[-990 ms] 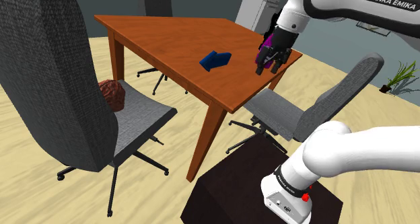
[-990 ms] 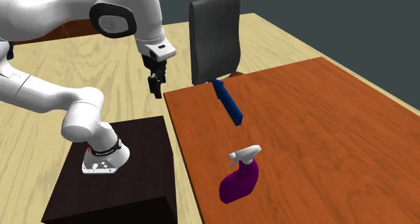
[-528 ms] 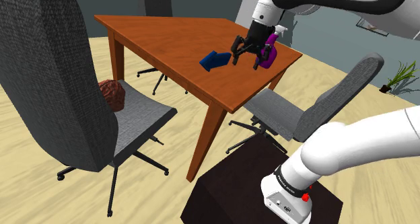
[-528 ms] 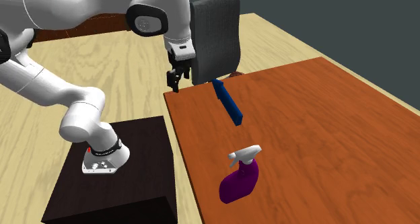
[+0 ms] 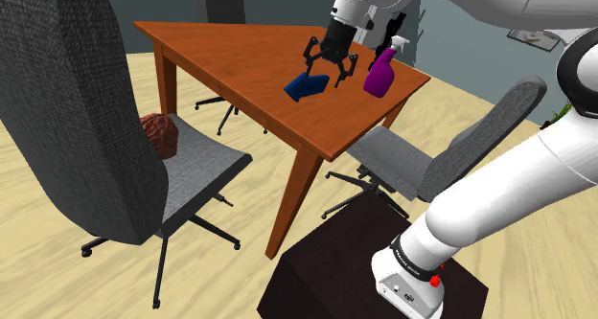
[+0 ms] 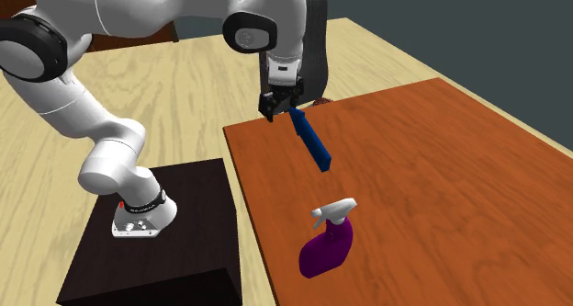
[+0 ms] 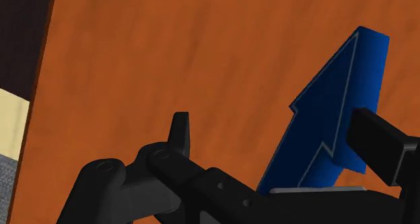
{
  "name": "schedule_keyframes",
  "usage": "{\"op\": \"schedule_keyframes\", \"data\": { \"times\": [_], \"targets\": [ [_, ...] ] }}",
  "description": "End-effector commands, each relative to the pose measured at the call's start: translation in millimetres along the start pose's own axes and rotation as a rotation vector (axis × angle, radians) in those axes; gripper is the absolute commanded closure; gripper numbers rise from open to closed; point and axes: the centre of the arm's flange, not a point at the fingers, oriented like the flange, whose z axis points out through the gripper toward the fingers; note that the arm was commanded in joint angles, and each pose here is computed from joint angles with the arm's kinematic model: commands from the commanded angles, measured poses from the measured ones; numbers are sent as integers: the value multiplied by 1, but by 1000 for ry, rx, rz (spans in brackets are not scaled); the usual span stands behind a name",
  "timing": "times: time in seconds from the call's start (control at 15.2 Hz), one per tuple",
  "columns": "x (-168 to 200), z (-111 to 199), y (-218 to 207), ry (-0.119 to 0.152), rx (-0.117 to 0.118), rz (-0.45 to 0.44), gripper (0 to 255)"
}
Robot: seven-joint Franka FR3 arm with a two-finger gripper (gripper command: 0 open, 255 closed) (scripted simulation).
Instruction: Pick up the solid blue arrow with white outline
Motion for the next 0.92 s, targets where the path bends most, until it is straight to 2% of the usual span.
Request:
{"op": "schedule_keyframes", "data": {
  "times": [0.0, 0.26, 0.86],
  "targets": [
    [23, 3, -17, -10, 13, 122, 0],
    [68, 7, -38, -28, 37, 337, 0],
    [72, 47, -36, -28, 37, 337, 0]
  ]
}}
